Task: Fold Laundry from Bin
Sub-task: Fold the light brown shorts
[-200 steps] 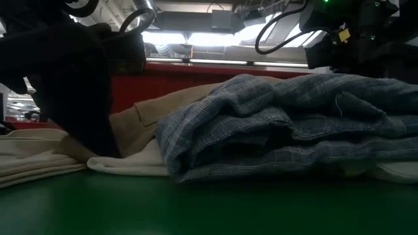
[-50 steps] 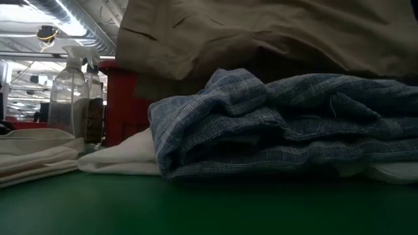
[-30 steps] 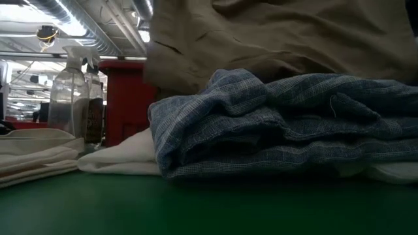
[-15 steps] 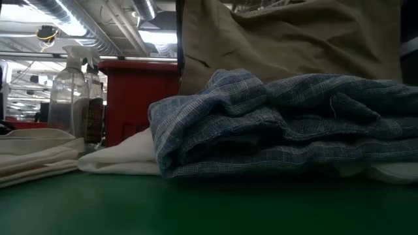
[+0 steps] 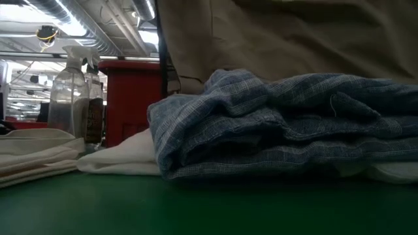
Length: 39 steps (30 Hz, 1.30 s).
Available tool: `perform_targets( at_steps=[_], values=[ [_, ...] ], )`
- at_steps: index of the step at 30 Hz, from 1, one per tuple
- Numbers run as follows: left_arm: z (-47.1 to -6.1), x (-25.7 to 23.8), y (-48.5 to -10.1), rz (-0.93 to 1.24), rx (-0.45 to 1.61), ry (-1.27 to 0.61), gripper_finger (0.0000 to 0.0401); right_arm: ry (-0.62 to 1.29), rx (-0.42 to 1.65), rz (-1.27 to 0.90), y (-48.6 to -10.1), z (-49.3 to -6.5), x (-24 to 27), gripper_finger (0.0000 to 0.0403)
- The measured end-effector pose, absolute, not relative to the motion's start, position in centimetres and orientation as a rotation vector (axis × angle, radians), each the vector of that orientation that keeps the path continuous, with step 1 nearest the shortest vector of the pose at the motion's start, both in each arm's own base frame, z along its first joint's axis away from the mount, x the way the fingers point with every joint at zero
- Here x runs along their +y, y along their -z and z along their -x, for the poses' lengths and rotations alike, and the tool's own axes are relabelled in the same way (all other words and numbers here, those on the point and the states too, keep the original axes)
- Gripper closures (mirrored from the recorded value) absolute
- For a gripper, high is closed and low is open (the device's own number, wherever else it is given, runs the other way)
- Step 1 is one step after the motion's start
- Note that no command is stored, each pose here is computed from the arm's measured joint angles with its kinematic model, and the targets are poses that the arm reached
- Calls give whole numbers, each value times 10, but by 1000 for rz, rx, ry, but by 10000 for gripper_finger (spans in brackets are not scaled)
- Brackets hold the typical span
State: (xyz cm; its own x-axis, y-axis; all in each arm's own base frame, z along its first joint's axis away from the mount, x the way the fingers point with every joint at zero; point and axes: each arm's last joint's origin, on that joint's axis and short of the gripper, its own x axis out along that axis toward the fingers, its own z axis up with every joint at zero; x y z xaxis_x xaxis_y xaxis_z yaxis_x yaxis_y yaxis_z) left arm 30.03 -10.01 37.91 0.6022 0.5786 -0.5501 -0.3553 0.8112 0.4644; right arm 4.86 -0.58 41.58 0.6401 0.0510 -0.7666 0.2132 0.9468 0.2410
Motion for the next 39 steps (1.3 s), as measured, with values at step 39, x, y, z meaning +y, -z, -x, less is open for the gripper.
perform_targets(
  at_steps=[39],
  values=[
    [-357,-223,-271,375,887,-233,359,-89,955,-779,-367,-26,9,398]
  ],
)
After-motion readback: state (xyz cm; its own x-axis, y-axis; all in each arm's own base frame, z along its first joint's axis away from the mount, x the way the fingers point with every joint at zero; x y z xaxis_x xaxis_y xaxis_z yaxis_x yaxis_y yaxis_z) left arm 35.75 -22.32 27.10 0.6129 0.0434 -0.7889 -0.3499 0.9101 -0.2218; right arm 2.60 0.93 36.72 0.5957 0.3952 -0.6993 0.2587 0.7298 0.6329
